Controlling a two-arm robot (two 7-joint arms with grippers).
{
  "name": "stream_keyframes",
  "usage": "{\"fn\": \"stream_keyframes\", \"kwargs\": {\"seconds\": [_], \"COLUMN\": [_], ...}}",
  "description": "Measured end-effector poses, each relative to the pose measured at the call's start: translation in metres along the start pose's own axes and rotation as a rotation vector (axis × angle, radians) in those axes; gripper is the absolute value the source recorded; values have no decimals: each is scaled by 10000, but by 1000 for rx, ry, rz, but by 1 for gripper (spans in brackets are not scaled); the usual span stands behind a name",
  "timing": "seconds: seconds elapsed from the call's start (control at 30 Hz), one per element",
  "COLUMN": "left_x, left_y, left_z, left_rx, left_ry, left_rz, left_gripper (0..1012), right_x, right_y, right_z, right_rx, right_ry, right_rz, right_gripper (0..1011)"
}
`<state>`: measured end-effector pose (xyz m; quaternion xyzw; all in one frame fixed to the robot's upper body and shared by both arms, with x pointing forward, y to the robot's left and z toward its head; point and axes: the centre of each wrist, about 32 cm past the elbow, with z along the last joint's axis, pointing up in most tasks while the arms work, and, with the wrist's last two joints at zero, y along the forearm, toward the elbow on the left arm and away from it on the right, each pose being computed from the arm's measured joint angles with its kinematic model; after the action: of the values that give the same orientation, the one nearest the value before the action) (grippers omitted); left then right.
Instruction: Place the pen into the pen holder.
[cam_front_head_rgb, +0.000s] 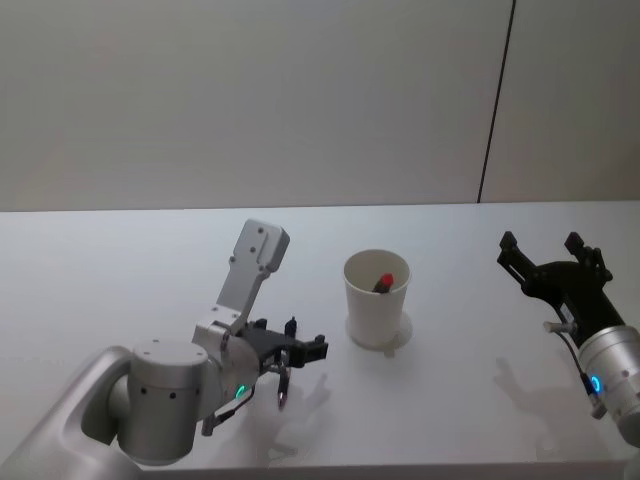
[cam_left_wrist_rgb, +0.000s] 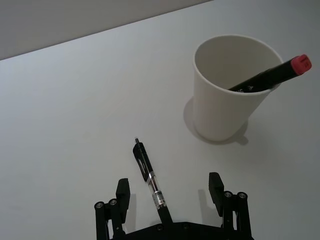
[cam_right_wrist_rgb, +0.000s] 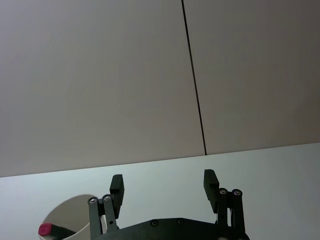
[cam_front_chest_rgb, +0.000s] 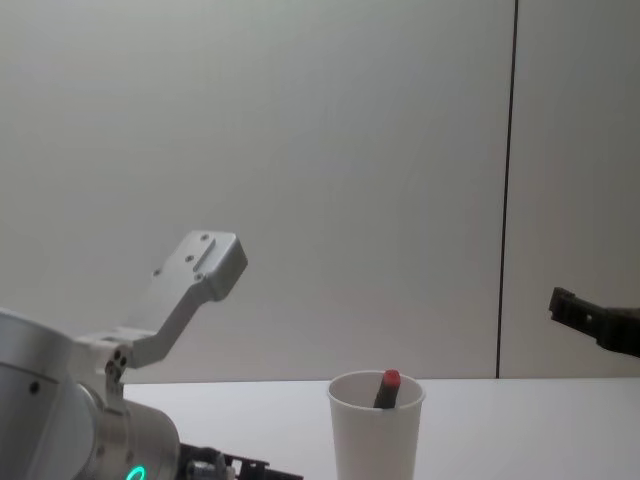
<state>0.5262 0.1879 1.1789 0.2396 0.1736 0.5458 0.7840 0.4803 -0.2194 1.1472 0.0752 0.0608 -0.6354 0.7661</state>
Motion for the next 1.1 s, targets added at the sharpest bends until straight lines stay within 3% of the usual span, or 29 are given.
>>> {"fn": "stream_keyframes", "kwargs": {"seconds": [0.37,1.1], "left_x": [0,26], "left_y": [-50,-133], "left_z": [-64,-126], "left_rx": [35,86], "left_ry": [-4,-27], "left_rz": [9,26], "left_gripper": [1004,1004], "right_x": [0,0], "right_y": [0,0], "right_z": [0,0], "right_rx": [0,0], "right_ry": [0,0], "right_rz": [0,0], "right_gripper": [1002,1002]}}
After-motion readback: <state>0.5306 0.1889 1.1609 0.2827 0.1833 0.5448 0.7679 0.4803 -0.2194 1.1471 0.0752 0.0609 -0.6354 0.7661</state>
